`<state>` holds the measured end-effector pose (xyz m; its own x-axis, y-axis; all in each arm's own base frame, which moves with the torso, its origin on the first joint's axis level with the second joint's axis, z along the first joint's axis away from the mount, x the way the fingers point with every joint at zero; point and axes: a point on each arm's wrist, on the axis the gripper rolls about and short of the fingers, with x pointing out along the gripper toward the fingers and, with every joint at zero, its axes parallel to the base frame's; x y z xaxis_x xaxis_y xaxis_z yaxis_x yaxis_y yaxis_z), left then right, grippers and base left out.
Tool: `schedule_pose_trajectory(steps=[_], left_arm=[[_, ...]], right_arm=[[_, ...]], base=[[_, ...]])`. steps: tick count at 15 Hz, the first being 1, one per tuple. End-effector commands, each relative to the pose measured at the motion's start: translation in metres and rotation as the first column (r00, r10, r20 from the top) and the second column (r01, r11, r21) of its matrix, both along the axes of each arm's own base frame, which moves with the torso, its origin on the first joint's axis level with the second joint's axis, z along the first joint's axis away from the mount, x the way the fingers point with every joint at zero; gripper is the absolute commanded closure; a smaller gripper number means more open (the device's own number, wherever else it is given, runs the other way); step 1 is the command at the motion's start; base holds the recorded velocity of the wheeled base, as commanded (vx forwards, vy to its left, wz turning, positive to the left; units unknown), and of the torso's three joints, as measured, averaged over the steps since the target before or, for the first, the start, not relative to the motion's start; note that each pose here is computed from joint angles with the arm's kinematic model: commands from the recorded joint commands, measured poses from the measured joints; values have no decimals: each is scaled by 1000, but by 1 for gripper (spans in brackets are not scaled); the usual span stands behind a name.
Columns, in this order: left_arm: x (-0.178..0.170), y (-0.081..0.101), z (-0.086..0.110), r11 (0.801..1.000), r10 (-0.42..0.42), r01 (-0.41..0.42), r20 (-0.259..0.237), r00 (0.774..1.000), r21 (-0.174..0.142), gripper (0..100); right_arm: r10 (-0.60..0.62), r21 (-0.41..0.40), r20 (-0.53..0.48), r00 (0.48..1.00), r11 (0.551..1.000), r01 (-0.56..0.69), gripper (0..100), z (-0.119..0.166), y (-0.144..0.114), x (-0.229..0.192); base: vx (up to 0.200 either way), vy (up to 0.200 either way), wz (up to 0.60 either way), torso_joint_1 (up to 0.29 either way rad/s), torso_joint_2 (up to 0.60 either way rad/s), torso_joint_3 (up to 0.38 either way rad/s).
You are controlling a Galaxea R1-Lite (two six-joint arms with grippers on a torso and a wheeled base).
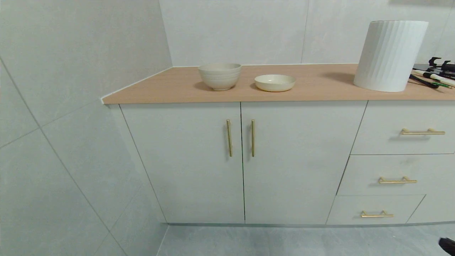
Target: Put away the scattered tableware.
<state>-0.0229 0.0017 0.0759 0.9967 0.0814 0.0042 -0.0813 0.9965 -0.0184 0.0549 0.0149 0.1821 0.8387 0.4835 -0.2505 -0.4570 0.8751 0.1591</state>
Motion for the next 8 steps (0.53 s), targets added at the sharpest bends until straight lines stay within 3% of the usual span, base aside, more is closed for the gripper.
schedule_pose_trajectory(steps=[1, 8], left_arm=[[0, 0, 0, 1000, 0, 0, 0, 1000, 0, 0], [0, 0, 0, 1000, 1, -1, 0, 1000, 0, 0]], right_arm=[[168, 2, -167, 972, 985, -170, 0, 7, 40, 103], [261, 44, -146, 954, 965, -257, 0, -7, 107, 223]], base=[[0, 0, 0, 0, 0, 0], [0, 0, 0, 0, 0, 0]])
